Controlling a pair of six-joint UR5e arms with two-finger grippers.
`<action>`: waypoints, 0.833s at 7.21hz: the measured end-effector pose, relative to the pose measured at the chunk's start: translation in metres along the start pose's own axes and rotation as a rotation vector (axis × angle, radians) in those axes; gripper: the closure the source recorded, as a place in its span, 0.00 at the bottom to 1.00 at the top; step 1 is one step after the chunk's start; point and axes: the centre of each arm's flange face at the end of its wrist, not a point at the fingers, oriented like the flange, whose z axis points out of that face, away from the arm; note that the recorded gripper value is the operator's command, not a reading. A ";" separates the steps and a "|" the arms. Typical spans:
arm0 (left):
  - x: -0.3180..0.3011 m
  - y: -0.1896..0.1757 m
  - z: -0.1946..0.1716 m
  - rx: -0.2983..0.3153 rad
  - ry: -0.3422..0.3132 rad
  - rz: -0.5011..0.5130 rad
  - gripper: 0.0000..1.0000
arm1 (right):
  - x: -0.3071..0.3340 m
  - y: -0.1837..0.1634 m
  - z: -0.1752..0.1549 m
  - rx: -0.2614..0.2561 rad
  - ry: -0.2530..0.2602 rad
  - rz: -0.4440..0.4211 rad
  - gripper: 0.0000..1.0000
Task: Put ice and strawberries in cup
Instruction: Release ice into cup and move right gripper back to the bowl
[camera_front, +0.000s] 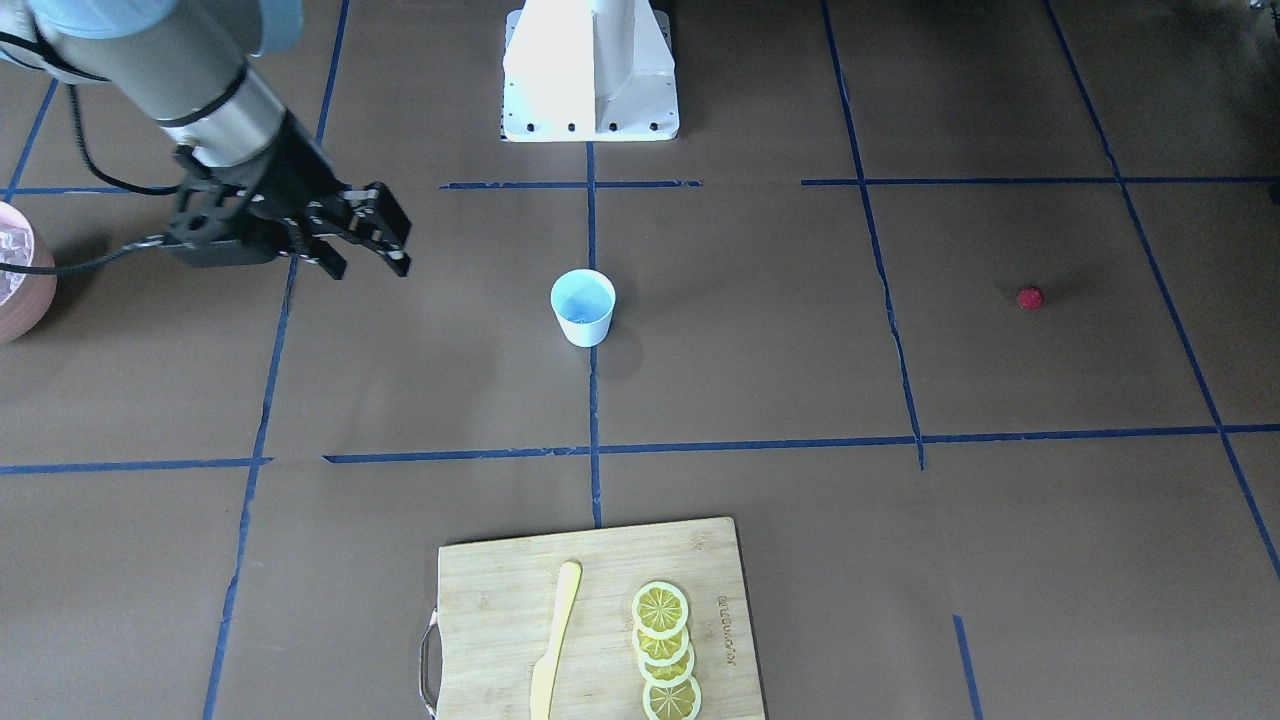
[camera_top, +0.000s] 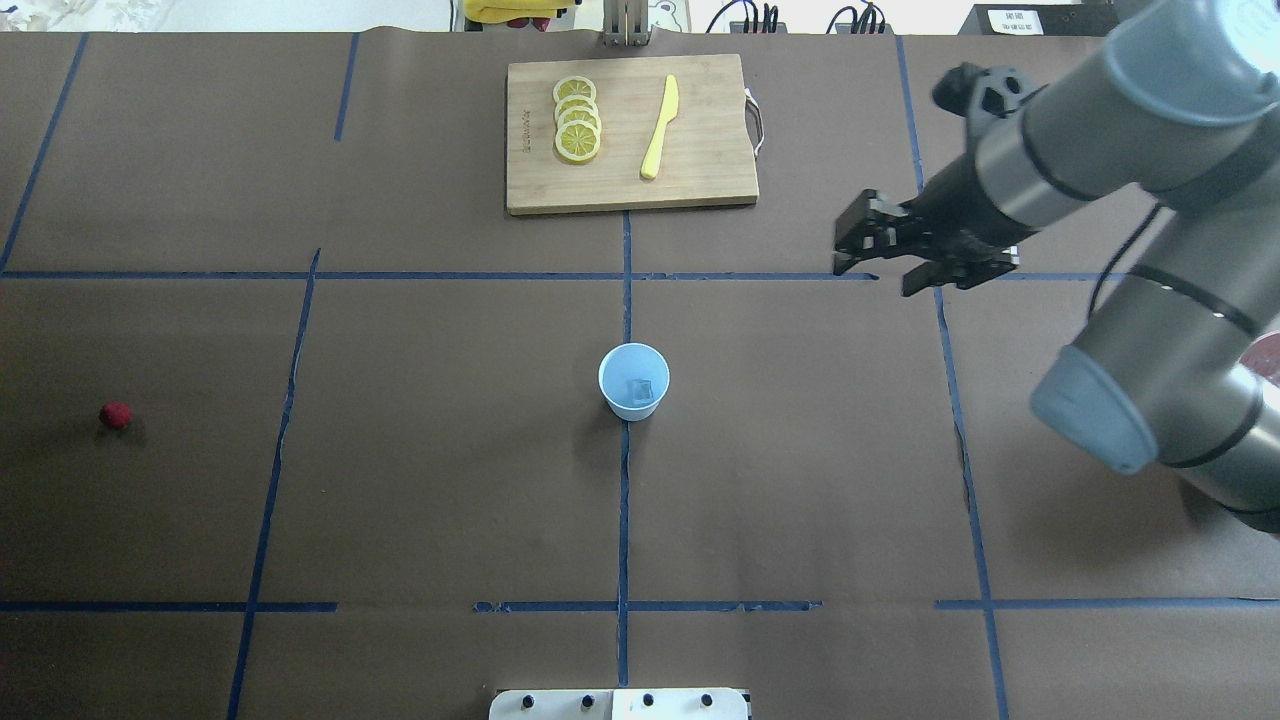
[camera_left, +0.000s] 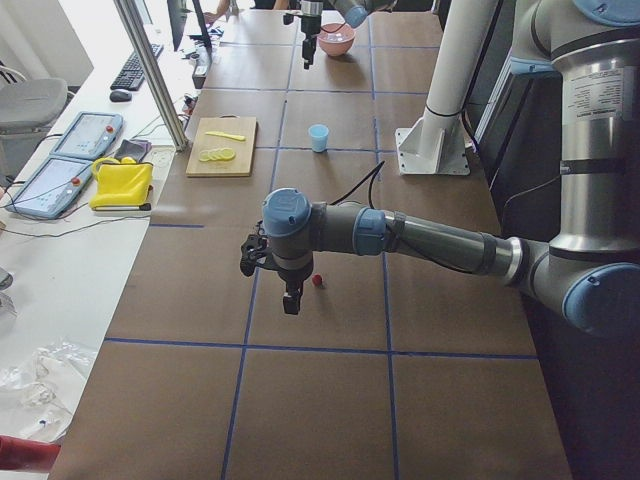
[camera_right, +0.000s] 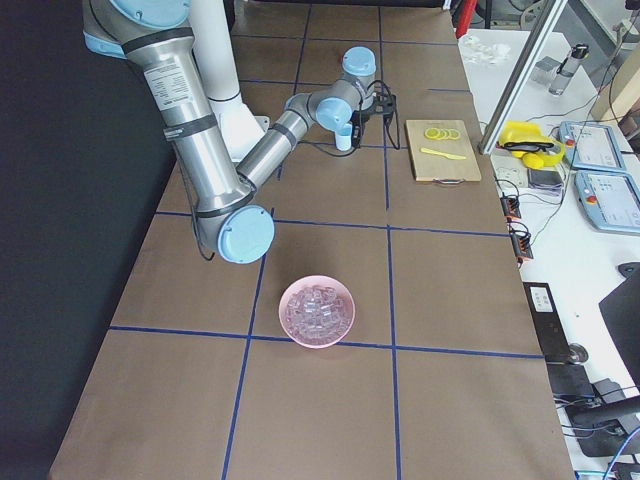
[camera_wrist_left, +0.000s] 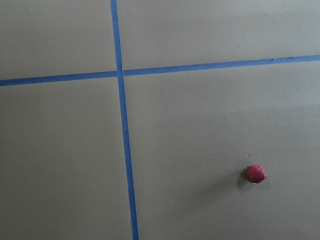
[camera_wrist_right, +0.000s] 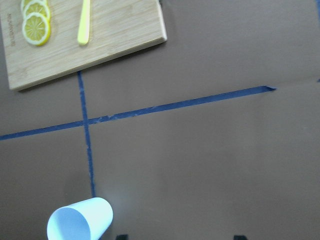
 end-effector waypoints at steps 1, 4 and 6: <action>0.001 0.000 0.001 0.001 0.000 0.004 0.00 | 0.066 -0.012 -0.019 -0.004 0.031 0.000 0.26; 0.002 -0.001 0.001 0.001 0.000 0.005 0.00 | 0.264 -0.023 -0.058 -0.019 0.153 -0.081 0.25; 0.003 -0.001 0.000 0.003 0.000 0.006 0.00 | 0.361 -0.011 -0.056 -0.070 0.216 -0.091 0.24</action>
